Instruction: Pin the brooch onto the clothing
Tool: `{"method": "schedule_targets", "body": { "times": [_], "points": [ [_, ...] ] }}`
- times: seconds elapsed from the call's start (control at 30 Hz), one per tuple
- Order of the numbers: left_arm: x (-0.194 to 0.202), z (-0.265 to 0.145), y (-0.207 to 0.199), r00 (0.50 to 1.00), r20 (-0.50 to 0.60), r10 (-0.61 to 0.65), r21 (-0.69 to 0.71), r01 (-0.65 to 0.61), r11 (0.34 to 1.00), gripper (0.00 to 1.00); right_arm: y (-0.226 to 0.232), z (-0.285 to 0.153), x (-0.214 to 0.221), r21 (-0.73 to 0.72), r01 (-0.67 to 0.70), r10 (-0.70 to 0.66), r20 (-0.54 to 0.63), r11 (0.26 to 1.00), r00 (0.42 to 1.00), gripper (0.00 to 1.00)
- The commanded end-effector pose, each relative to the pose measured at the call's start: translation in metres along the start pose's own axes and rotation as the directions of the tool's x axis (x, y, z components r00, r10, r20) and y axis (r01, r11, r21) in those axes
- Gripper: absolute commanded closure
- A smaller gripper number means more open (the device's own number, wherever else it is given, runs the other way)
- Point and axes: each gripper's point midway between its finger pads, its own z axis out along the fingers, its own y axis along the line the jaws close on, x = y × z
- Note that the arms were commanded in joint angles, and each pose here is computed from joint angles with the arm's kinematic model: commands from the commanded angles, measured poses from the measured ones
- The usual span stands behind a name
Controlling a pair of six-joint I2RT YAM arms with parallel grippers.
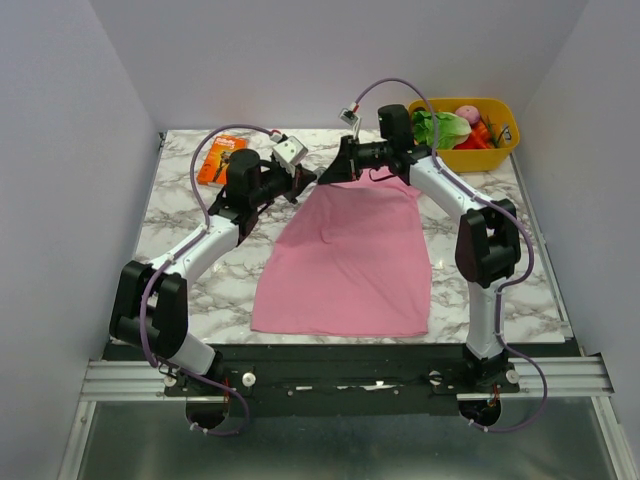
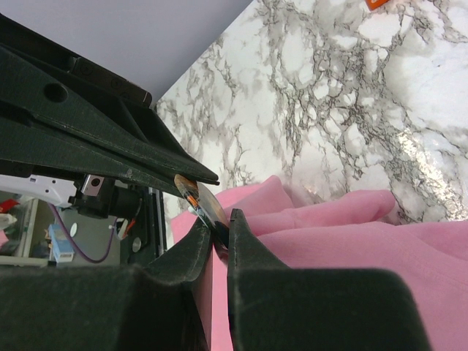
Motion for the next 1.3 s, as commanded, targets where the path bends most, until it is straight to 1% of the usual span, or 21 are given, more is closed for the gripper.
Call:
{"method": "schedule_targets", "body": {
  "times": [0.0,0.17,0.2,0.3,0.6,0.73,0.9,0.93,1.0,1.03,1.13,1.27],
  "points": [
    [-0.013,-0.008,-0.013,0.999,0.051,-0.021,0.051,0.018,0.999,1.00,-0.023,-0.014,-0.032,0.154,0.012,-0.030,0.120,0.988,0.992,0.99],
    [-0.012,-0.009,-0.003,0.998,0.055,-0.027,0.025,0.025,0.999,1.00,-0.030,-0.018,-0.035,0.152,-0.004,-0.019,0.151,0.988,0.988,0.99],
    [-0.011,-0.009,-0.003,0.997,0.056,-0.062,0.024,0.061,0.998,1.00,-0.031,-0.019,-0.035,0.152,-0.007,-0.017,0.154,0.988,0.988,0.99],
    [-0.010,-0.010,0.002,0.995,0.066,-0.071,0.012,0.070,0.997,1.00,-0.032,-0.022,-0.038,0.150,-0.012,-0.014,0.168,0.989,0.986,0.99],
    [-0.009,-0.015,0.012,0.993,0.088,-0.084,-0.023,0.086,0.996,1.00,-0.039,-0.027,-0.043,0.129,-0.017,-0.010,0.205,0.991,0.979,0.94],
    [-0.006,-0.017,0.017,0.992,0.086,-0.094,-0.037,0.097,0.995,1.00,-0.035,-0.030,-0.045,0.118,0.004,-0.030,0.224,0.993,0.974,0.83],
    [-0.005,-0.019,0.020,0.991,0.090,-0.098,-0.047,0.103,0.994,1.00,-0.035,-0.034,-0.046,0.122,0.007,-0.036,0.239,0.993,0.970,0.75],
    [-0.006,-0.020,0.020,0.991,0.091,-0.097,-0.052,0.102,0.993,1.00,-0.035,-0.034,-0.045,0.120,0.007,-0.036,0.240,0.993,0.970,0.73],
    [-0.005,-0.020,0.021,0.991,0.091,-0.099,-0.056,0.104,0.993,1.00,-0.035,-0.036,-0.046,0.122,0.004,-0.035,0.247,0.993,0.968,0.71],
    [-0.005,-0.021,0.022,0.991,0.094,-0.099,-0.061,0.105,0.993,1.00,-0.033,-0.036,-0.046,0.119,0.011,-0.041,0.252,0.993,0.967,0.68],
    [-0.006,-0.022,0.023,0.991,0.094,-0.097,-0.064,0.104,0.993,1.00,-0.033,-0.039,-0.047,0.117,0.006,-0.037,0.263,0.993,0.964,0.64],
    [-0.007,-0.022,0.022,0.991,0.094,-0.094,-0.058,0.100,0.993,1.00,-0.034,-0.040,-0.047,0.112,0.005,-0.035,0.262,0.994,0.964,0.63]
  ]
}}
